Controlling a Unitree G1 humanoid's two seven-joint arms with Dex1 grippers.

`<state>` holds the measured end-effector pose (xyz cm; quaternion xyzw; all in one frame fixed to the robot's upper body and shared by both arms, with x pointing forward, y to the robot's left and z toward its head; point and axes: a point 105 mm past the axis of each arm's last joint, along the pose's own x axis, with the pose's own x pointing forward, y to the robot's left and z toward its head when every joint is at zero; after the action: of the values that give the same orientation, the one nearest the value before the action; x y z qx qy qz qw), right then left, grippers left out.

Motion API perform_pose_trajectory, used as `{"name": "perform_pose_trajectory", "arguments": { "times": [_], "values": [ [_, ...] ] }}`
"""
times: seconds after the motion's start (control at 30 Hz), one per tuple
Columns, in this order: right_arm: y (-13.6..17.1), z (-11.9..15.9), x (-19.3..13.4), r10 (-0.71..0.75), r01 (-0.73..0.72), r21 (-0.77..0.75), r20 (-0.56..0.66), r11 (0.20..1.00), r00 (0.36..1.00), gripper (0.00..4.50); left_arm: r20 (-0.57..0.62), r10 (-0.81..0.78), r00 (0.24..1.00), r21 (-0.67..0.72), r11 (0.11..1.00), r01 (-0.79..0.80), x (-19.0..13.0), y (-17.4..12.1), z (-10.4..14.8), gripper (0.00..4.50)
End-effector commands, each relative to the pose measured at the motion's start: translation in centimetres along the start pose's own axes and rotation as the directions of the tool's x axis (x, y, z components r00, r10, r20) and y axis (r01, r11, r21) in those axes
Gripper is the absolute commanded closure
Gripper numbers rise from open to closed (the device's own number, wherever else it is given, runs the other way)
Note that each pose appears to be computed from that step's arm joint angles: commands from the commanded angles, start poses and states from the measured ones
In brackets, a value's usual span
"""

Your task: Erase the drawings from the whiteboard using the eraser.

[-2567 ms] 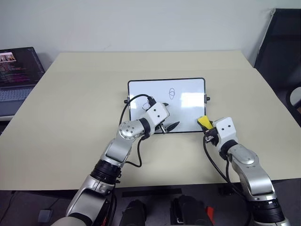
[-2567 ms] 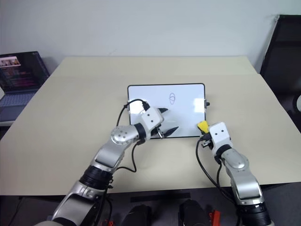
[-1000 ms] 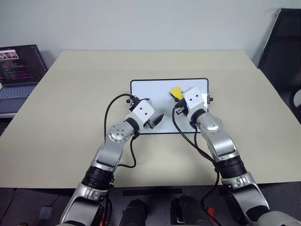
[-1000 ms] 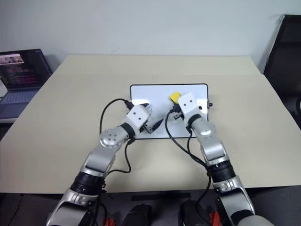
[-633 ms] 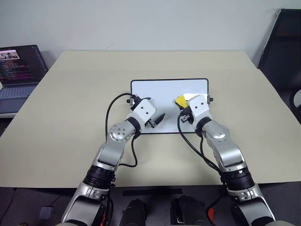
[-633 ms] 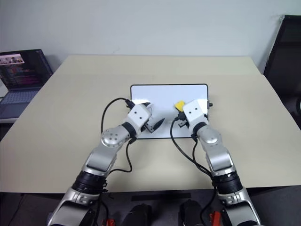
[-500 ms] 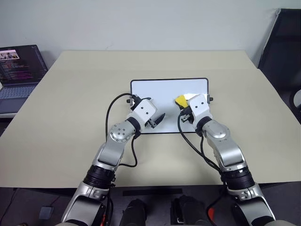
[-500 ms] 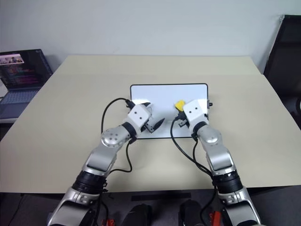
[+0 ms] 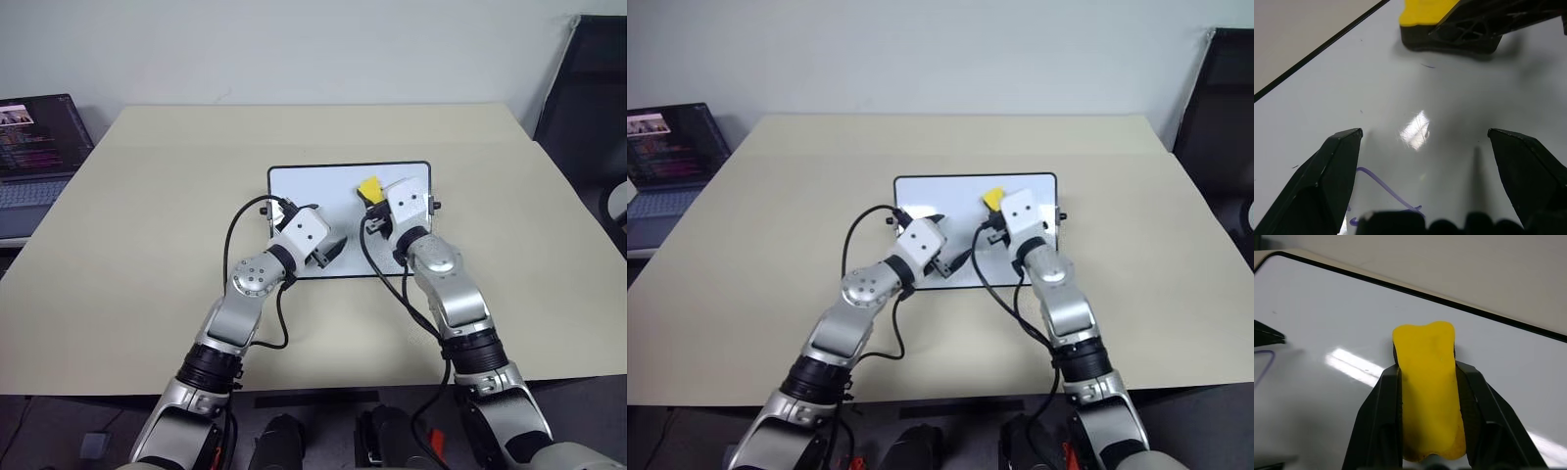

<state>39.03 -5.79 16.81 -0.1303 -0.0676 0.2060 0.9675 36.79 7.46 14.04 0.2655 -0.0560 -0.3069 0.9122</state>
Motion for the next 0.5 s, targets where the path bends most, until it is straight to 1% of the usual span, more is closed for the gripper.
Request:
{"name": "perform_pose_trajectory", "arguments": {
  "times": [0.03,0.1,0.2,0.3,0.5],
  "values": [
    [0.6,0.5,-0.3,0.018,-0.017,-0.012,0.032,1.0,0.999,3.37,0.054,0.018,0.998,0.035,0.999,-0.02,-0.1,0.7,1.6,0.0],
    [0.8,-0.4,-0.5,0.032,-0.032,-0.028,0.0,0.999,0.999,3.37,0.053,0.022,0.998,0.036,0.999,-0.024,-0.1,0.8,1.5,0.0],
    [0.9,-2.1,-1.0,0.052,-0.059,-0.075,-0.085,0.995,0.995,3.37,0.049,0.028,0.998,0.033,0.999,-0.029,-0.1,0.9,1.5,0.0],
    [0.6,-3.1,-1.5,0.057,-0.072,-0.111,-0.132,0.991,0.99,3.37,0.05,0.028,0.998,0.031,0.999,-0.029,0.0,0.8,1.6,0.0],
    [-1.6,-4.4,-3.5,0.017,-0.045,-0.137,-0.198,0.99,0.98,3.37,0.048,0.028,0.998,0.025,0.999,-0.029,0.0,0.7,1.5,0.0]
  ]
}}
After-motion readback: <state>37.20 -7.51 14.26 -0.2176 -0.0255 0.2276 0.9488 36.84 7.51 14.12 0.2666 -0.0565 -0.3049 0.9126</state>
